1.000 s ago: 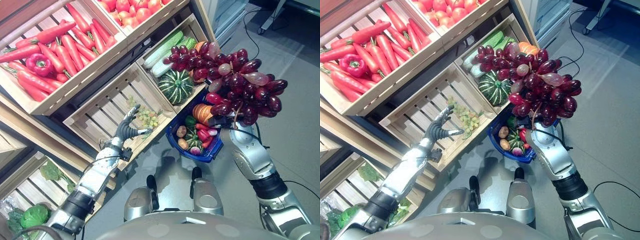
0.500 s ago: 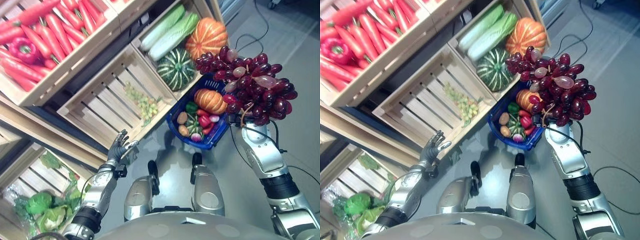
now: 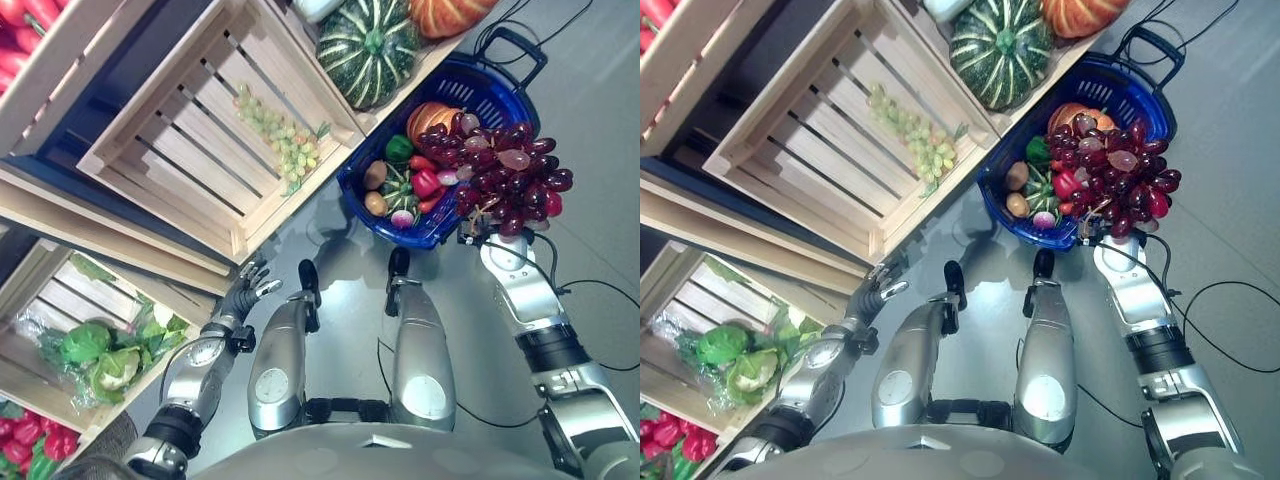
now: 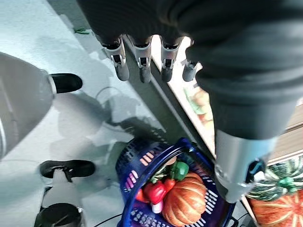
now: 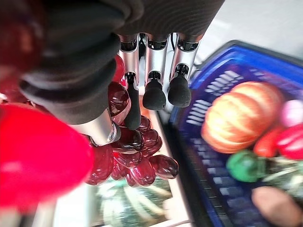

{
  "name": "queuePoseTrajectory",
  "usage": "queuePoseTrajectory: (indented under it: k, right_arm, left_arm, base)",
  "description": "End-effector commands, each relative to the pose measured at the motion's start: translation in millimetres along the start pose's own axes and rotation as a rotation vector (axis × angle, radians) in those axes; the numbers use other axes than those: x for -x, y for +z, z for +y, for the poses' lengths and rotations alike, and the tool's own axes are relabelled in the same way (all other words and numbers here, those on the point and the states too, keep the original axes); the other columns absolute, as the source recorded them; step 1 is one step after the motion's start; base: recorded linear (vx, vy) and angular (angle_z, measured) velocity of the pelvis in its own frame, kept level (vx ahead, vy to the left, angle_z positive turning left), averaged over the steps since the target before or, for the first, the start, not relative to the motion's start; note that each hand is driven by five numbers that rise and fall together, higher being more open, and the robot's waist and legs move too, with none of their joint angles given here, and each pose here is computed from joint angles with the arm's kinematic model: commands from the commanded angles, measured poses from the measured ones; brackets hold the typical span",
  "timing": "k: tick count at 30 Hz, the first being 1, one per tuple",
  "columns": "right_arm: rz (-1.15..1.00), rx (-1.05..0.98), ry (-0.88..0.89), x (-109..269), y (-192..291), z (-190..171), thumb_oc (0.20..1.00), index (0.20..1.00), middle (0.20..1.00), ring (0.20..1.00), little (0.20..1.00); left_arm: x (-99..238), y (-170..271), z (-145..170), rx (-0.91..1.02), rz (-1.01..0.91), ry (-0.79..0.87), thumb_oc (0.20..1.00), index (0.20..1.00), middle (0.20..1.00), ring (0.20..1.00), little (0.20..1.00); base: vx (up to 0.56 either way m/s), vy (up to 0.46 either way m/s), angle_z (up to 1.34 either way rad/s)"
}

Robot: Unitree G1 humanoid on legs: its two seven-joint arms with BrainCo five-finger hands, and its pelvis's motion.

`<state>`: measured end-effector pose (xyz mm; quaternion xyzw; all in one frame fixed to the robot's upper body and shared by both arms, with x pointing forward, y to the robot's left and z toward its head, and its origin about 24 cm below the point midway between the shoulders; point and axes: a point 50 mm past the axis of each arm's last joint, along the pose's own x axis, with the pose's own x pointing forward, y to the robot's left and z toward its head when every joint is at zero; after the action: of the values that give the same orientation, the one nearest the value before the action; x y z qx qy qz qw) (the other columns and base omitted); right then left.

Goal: Pick up fruits and vegetables into the basket

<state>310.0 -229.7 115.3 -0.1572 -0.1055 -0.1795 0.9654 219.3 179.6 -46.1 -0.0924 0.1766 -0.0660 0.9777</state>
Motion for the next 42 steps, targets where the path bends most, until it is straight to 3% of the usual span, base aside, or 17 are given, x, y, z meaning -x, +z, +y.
queuePoseTrajectory:
  k: [1,20,30,42]
  right_arm:
    - [-0.113,-0.046,-0.028,-13,29,-5,0.200,0.200,0.200,0.200,0.200]
    - [0.203,-0.122,-0.142,-78,7,-70,0.200,0.200,0.200,0.200,0.200]
    - [0.519,-0.262,-0.107,-73,-38,-99,0.200,0.200,0.200,0.200,0.200]
    - [0.645,-0.267,-0.100,-59,-62,-120,0.200,0.200,0.200,0.200,0.200]
  left_arm:
    - [12,1,4,-0.044,-0.006,-0.012,1.000,1.000,1.000,1.000,1.000]
    - [17,5,14,-0.054,-0.026,0.023,1.000,1.000,1.000,1.000,1.000]
    - [20,6,17,-0.088,-0.037,0.012,1.000,1.000,1.000,1.000,1.000]
    - [17,24,16,-0.122,-0.096,-0.028,1.000,1.000,1.000,1.000,1.000]
  base:
    - [0.04,-0.009,0.14]
    - [-0.01,-0.018,0.10]
    - [0.00,-0.033,0.05]
    - [0.00,-0.031,0.02]
